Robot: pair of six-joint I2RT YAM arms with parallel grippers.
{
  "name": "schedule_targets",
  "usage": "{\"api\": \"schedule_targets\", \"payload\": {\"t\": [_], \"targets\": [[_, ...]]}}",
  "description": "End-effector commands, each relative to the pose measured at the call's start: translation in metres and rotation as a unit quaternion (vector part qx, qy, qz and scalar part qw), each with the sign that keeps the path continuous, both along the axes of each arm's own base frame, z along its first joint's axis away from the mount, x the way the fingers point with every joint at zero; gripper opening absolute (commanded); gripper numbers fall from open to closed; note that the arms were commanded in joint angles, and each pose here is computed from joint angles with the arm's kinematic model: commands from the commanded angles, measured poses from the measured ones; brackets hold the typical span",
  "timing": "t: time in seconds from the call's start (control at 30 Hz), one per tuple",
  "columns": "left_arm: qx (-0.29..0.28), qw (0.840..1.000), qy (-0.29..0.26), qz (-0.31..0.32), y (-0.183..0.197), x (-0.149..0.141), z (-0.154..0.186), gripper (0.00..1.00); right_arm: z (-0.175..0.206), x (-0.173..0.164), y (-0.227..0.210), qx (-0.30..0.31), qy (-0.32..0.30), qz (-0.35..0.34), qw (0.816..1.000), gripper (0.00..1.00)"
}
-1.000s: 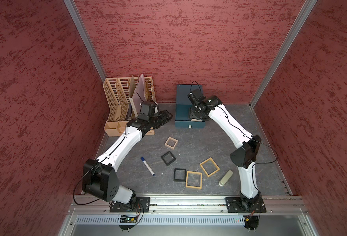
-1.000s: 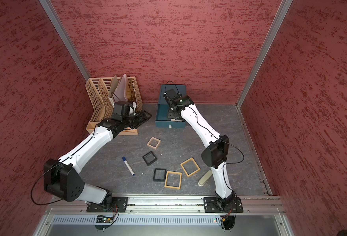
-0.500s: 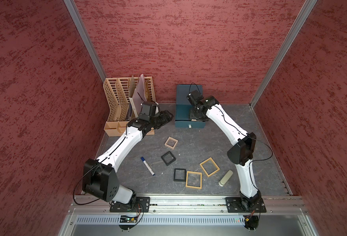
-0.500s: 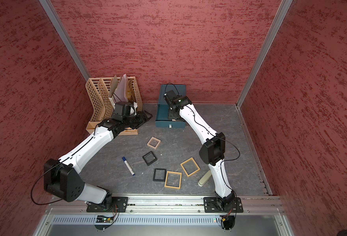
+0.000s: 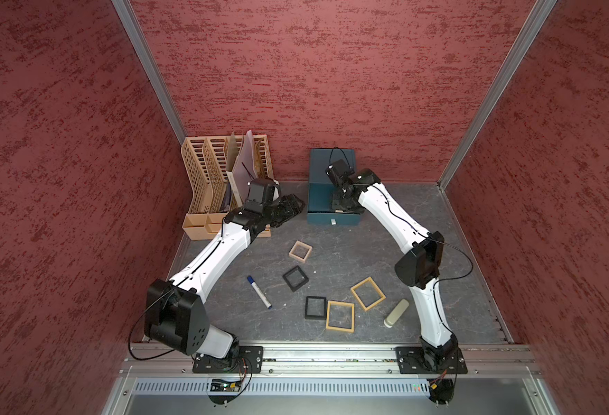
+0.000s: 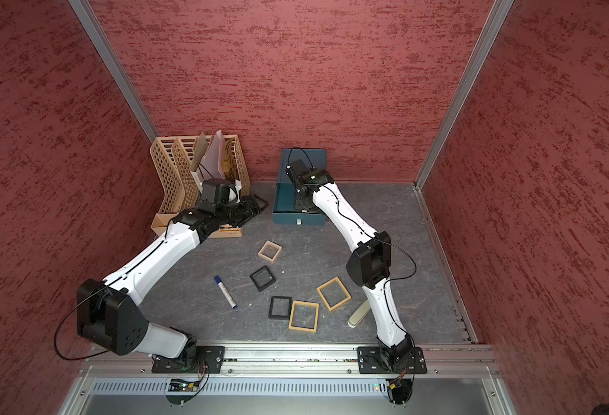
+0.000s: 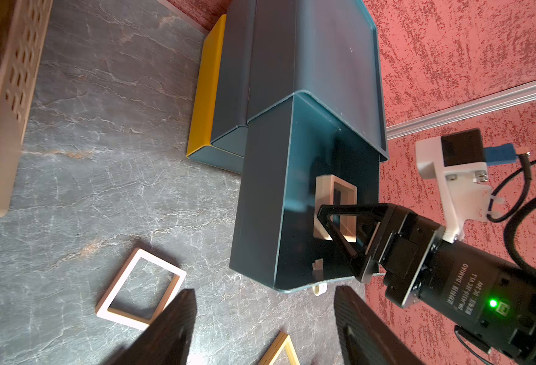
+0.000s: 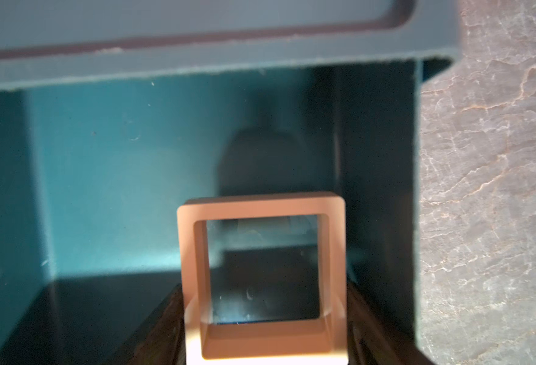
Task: Place the brooch boxes into the drawer by color
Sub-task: Place the brooch box in the drawer.
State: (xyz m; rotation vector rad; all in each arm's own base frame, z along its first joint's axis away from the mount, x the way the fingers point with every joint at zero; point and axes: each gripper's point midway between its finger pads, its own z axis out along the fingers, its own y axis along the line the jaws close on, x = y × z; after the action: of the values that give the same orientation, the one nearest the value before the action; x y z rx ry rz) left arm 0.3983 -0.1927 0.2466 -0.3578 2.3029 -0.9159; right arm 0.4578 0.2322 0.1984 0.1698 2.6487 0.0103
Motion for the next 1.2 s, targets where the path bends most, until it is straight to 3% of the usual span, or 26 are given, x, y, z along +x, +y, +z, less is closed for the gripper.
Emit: {"api": "schedule_targets", "payload": {"t": [0.0, 1.17], "targets": [[-0.002, 1.000, -0.015, 0.001, -0.0020, 0.0025, 0.0089, 0.73, 0.0037, 0.0052, -0.0073, -0.009, -0.008, -0.014, 1.000, 0.52], [0.003, 1.000, -0.022, 0.004, 0.0009, 0.0020, 0.0170, 0.73, 0.0062, 0.0067, -0.0017, 0.004, -0.009, 0.003, 1.000, 0.79]]}}
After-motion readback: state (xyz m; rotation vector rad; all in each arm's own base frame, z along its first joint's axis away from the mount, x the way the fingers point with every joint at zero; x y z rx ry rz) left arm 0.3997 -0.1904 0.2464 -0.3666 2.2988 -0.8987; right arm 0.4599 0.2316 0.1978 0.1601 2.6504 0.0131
